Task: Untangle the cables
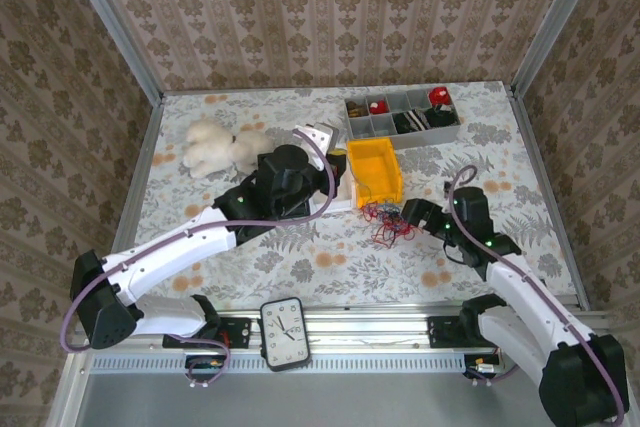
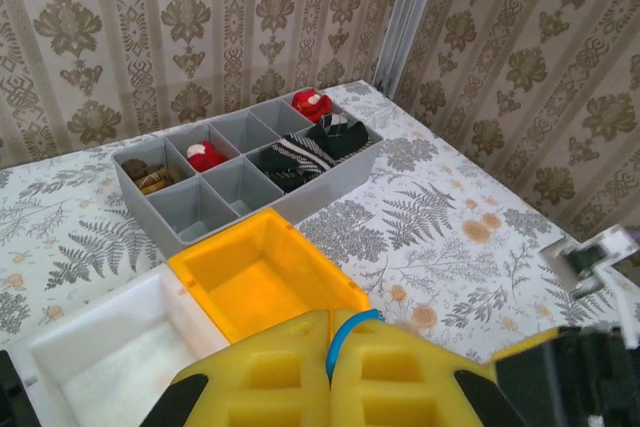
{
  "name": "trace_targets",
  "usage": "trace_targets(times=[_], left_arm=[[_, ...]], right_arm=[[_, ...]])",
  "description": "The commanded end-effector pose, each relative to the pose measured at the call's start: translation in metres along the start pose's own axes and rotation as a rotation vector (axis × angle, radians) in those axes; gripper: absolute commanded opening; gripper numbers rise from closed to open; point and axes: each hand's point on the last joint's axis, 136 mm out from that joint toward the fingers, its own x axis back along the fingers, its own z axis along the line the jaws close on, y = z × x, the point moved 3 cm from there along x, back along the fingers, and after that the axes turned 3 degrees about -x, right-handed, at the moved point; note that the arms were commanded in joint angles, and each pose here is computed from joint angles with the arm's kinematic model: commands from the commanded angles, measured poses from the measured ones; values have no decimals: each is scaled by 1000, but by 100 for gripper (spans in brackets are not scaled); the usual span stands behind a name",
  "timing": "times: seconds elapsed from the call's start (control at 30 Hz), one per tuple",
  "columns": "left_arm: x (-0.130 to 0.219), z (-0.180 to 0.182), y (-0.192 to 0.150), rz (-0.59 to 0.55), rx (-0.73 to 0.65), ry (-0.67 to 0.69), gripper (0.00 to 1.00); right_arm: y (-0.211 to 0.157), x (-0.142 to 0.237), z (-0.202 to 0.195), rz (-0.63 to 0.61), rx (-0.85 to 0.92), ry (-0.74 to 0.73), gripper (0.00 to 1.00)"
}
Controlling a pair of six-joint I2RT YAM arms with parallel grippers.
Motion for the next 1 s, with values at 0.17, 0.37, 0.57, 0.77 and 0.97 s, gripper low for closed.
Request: trace_targets(times=[0.17, 0.37, 0.57, 0.77, 0.97], left_arm=[[14, 5, 21, -93, 24, 22, 0], [41, 38, 35, -181, 77, 268, 0], [74, 74, 40, -264, 172, 501, 0], [104, 91, 53, -325, 180, 615, 0], [135, 106, 62, -383, 176, 724, 0]], right_arm=[[-9, -41, 11, 157, 116, -152, 83], [-6, -59, -23, 209, 29, -432, 70], [-22, -63, -44, 260, -39, -509, 55], [-22, -52, -55, 237, -105, -533, 47], [-23, -48, -71, 228, -184, -555, 41]])
